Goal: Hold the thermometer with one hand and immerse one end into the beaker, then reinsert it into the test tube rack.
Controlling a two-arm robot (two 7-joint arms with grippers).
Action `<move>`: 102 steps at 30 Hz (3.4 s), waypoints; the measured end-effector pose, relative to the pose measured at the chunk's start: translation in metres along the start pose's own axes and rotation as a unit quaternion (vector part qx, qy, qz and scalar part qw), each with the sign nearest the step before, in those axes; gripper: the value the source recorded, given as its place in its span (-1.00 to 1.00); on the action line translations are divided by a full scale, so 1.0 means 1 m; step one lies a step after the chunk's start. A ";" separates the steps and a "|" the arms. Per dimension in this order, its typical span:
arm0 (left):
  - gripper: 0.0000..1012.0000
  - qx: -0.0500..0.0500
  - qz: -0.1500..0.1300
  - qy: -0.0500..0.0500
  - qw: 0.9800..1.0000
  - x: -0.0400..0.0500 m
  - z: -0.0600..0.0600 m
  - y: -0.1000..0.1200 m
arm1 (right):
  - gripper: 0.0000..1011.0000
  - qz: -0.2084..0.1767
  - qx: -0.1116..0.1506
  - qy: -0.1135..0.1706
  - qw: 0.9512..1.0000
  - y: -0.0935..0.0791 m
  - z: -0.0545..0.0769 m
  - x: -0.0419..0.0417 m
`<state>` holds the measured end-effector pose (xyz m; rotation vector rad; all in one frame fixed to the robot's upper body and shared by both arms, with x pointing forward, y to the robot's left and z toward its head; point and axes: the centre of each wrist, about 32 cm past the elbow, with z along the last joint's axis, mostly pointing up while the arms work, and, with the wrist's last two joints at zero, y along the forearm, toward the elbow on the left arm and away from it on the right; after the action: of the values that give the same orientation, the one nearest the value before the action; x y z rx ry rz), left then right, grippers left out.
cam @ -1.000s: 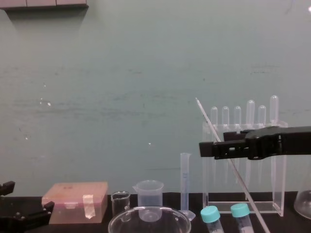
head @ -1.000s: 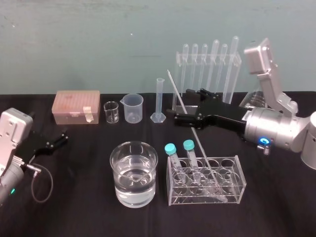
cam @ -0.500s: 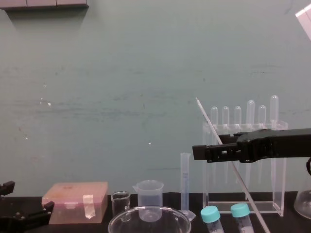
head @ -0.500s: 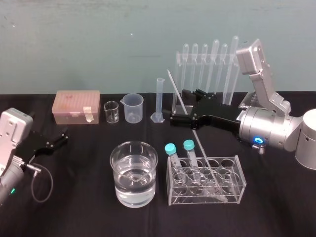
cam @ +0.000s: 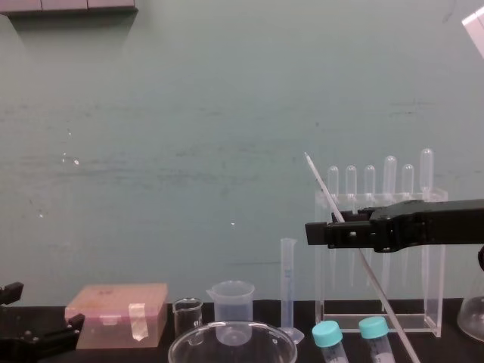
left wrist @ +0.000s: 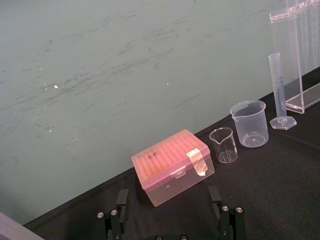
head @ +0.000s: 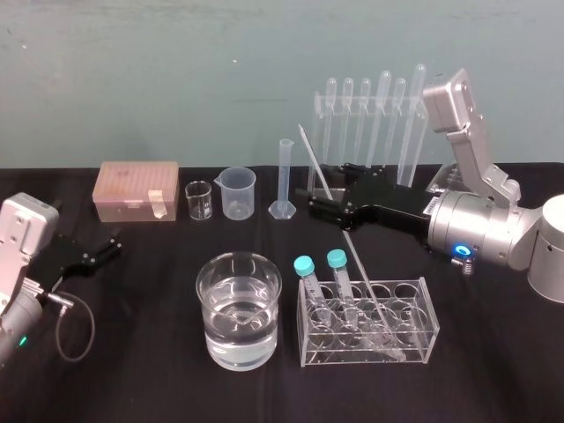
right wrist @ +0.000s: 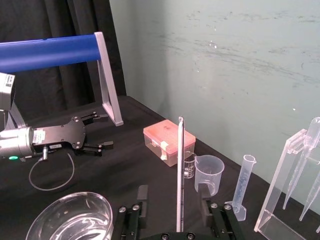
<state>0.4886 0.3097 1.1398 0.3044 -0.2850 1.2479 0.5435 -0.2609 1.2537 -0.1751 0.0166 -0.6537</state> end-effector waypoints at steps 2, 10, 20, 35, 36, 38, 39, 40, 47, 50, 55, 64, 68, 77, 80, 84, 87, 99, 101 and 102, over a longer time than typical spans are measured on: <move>0.99 0.000 0.000 0.000 1.000 0.0000 0.000 0.000 | 0.17 0.000 0.000 0.000 1.000 0.000 0.000 0.0000; 0.99 0.000 0.000 0.000 1.000 0.0000 0.000 0.000 | -0.32 0.000 0.000 0.000 1.000 0.000 0.000 0.0001; 0.99 0.000 0.000 0.000 1.000 0.0000 0.000 0.000 | -0.87 0.000 0.001 0.001 1.000 0.000 0.000 0.0000; 0.99 0.000 0.000 0.000 1.000 0.0000 0.000 0.000 | -0.90 -0.006 0.038 0.012 0.999 -0.005 -0.006 -0.0025; 0.99 0.000 0.000 0.000 1.000 0.0000 0.000 0.000 | -0.90 -0.007 0.046 0.013 0.999 -0.007 -0.007 -0.0029; 0.99 0.000 0.000 0.000 1.000 0.0000 0.000 0.000 | -0.90 -0.010 0.068 0.013 0.998 -0.011 -0.009 -0.0047; 0.99 0.000 0.000 0.000 1.000 0.0000 0.000 0.000 | -0.90 -0.012 0.076 0.011 0.997 -0.013 -0.009 -0.0052; 0.99 0.000 0.000 0.000 1.000 0.0000 0.000 0.000 | -0.90 -0.014 0.085 0.010 0.996 -0.015 -0.010 -0.0056; 0.99 0.000 0.000 0.000 1.000 0.0000 0.000 0.000 | -0.90 -0.037 0.150 0.000 0.988 -0.043 -0.013 -0.0098; 0.99 0.000 0.000 0.000 1.000 0.0000 0.000 0.000 | -0.90 -0.045 0.175 0.012 0.984 -0.054 -0.014 -0.0106; 0.99 0.000 0.000 0.000 1.000 0.0000 0.000 0.000 | -0.90 -0.042 0.212 0.029 0.976 -0.065 -0.008 -0.0069; 0.99 0.000 0.000 0.000 1.000 0.0000 0.000 0.000 | -0.90 -0.009 0.258 0.000 0.966 -0.060 0.037 0.0144; 0.99 0.000 0.000 0.000 1.000 0.0000 0.000 0.000 | -0.90 0.016 0.277 -0.026 0.961 -0.043 0.064 0.0249; 0.99 0.000 0.000 0.000 1.000 0.0000 0.000 0.000 | -0.90 0.110 0.287 -0.016 0.951 0.026 0.081 0.0138; 0.99 0.000 0.000 0.000 1.000 0.0000 0.000 0.000 | -0.90 0.137 0.284 -0.005 0.949 0.043 0.079 0.0055; 0.99 0.000 0.000 0.000 1.000 0.0000 0.000 0.000 | -0.90 0.177 0.274 0.010 0.945 0.068 0.073 -0.0079; 0.99 0.000 0.000 0.000 1.000 0.0000 0.000 0.000 | -0.90 0.202 0.257 0.021 0.945 0.083 0.064 -0.0174; 0.99 0.000 0.000 0.000 1.000 0.0000 0.000 0.000 | -0.90 0.208 0.195 0.020 0.958 0.091 0.014 -0.0231; 0.99 0.000 0.000 0.000 1.000 0.0000 0.000 0.000 | -0.90 0.205 0.189 0.024 0.960 0.091 0.004 -0.0231; 0.99 0.000 0.000 0.000 1.000 0.0000 0.000 0.000 | -0.90 0.205 0.188 0.025 0.960 0.091 0.002 -0.0233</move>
<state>0.4886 0.3097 1.1398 0.3045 -0.2851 1.2479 0.5802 -0.1753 1.2396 0.2105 -0.0219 -0.2372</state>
